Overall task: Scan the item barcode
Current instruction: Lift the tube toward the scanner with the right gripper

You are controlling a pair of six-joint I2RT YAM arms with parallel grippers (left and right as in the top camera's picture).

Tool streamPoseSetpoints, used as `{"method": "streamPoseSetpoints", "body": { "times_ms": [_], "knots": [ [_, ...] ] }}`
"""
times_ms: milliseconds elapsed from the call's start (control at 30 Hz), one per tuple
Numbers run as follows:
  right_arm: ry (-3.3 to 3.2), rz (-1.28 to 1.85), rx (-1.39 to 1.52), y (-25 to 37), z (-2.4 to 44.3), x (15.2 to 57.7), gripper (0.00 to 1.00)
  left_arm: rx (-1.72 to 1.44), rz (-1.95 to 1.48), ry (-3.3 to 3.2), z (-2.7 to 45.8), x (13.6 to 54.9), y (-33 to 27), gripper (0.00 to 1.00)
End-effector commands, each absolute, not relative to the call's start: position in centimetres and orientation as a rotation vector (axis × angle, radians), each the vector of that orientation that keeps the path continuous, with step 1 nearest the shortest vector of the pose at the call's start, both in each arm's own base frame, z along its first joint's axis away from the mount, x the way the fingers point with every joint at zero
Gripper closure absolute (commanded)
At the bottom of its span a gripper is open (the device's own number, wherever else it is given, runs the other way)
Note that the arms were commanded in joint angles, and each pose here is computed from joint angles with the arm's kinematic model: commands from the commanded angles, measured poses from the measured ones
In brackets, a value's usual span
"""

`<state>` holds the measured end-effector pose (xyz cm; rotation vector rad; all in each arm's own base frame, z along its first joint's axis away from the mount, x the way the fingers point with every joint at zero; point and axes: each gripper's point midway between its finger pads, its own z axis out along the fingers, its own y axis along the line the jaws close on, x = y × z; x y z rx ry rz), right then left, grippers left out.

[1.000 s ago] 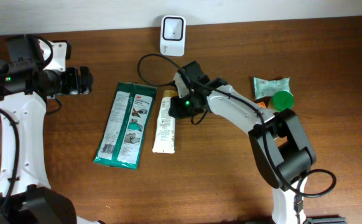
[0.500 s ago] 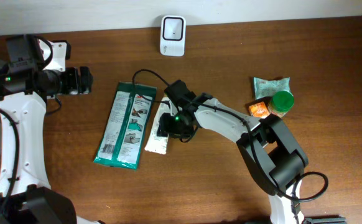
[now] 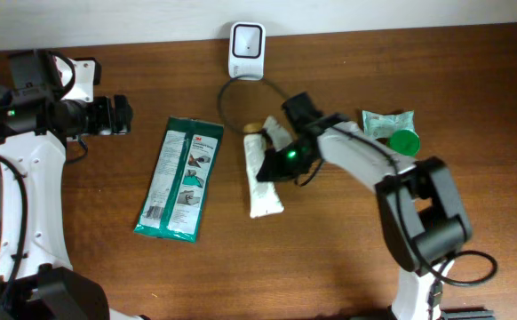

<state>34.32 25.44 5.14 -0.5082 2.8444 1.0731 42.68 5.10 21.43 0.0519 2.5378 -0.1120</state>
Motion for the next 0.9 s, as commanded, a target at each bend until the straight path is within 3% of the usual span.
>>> {"method": "streamPoseSetpoints", "body": {
  "times_ms": [0,67,167,300,400,600,733,867],
  "knots": [
    [2.625,1.437,-0.509,24.1,11.2,35.0,0.96,0.071,-0.111,2.519,22.1,42.7,5.2,0.01],
    [2.542,1.590,-0.517,23.4,12.9,34.5,0.96,0.071,-0.111,2.519,22.1,42.7,5.2,0.01],
    [2.448,1.572,-0.669,23.2,15.9,32.8,0.96,0.071,-0.111,2.519,22.1,42.7,5.2,0.01],
    [2.101,1.716,-0.809,23.6,26.1,29.5,0.96,0.071,-0.111,2.519,22.1,42.7,5.2,0.01],
    [2.011,1.856,-0.711,22.0,31.3,28.0,0.96,0.071,-0.111,2.519,22.1,42.7,5.2,0.01],
    [2.056,1.879,-0.610,21.1,31.8,28.4,0.96,0.071,-0.111,2.519,22.1,42.7,5.2,0.01],
    [2.326,1.465,-0.396,19.8,28.9,32.4,0.96,0.071,-0.111,2.519,22.1,42.7,5.2,0.01],
    [2.309,0.502,-0.459,19.2,31.9,39.4,0.96,0.071,-0.111,2.519,22.1,42.7,5.2,0.01]
  ]
}}
